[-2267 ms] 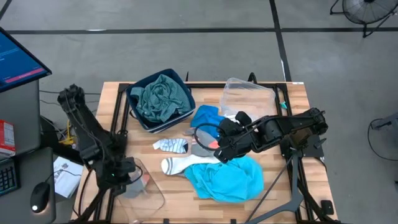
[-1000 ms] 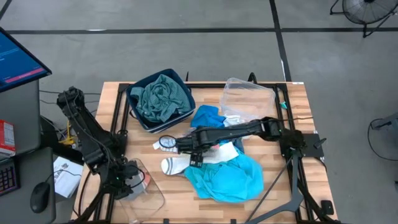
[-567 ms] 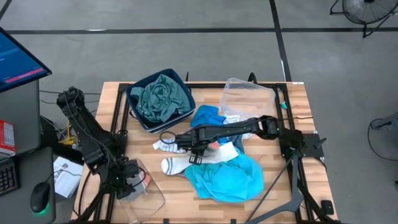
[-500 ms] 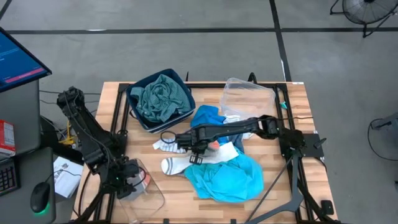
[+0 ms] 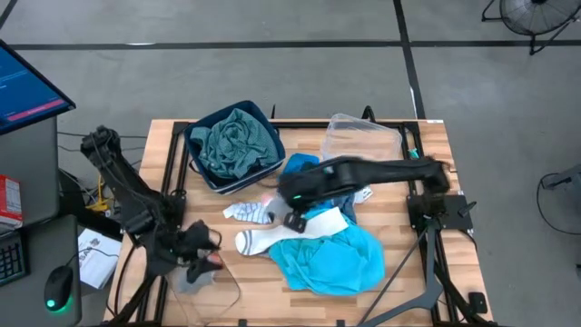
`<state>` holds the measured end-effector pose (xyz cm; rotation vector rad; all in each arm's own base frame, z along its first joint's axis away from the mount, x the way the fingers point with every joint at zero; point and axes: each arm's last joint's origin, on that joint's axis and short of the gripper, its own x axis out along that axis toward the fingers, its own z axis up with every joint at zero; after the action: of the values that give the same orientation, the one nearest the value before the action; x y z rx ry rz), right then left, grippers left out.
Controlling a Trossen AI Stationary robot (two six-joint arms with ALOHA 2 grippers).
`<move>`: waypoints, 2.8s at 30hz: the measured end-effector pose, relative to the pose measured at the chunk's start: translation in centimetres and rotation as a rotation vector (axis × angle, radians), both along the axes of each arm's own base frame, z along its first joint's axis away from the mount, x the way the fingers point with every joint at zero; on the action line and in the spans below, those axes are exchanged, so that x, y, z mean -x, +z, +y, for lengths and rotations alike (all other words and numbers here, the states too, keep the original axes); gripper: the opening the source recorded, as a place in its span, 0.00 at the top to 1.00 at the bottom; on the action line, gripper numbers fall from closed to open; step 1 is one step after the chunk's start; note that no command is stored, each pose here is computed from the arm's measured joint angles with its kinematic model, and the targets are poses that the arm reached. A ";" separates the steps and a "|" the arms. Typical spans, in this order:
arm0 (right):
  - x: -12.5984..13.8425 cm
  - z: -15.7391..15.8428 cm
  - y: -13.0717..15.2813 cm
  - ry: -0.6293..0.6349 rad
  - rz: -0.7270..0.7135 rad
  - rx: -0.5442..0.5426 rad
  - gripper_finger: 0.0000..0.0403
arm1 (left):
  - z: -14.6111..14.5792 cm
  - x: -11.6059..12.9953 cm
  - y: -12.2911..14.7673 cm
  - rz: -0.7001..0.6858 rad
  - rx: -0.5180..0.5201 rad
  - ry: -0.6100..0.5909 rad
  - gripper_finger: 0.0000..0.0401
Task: Pick & Place Cloths
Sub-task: Put the gray sock into the transparent bin
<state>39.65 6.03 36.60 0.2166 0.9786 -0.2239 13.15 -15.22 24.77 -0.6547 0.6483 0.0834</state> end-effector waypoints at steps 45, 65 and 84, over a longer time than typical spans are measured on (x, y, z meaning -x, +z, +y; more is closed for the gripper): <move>3.3 5.7 7.2 -0.165 -0.527 0.102 1.00 | 8.0 -14.0 3.7 -0.716 -0.481 0.001 0.24; 2.4 4.2 7.5 -0.078 -0.531 0.070 0.97 | 7.6 -13.6 4.4 -0.766 -0.389 0.059 1.00; 11.5 5.7 12.7 0.150 -0.549 0.036 0.86 | -0.9 -1.7 6.4 -0.455 0.388 -0.221 1.00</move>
<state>28.16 11.78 49.26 0.1579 0.4417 -0.0378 14.89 -16.08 31.22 -0.9340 0.2907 -0.3973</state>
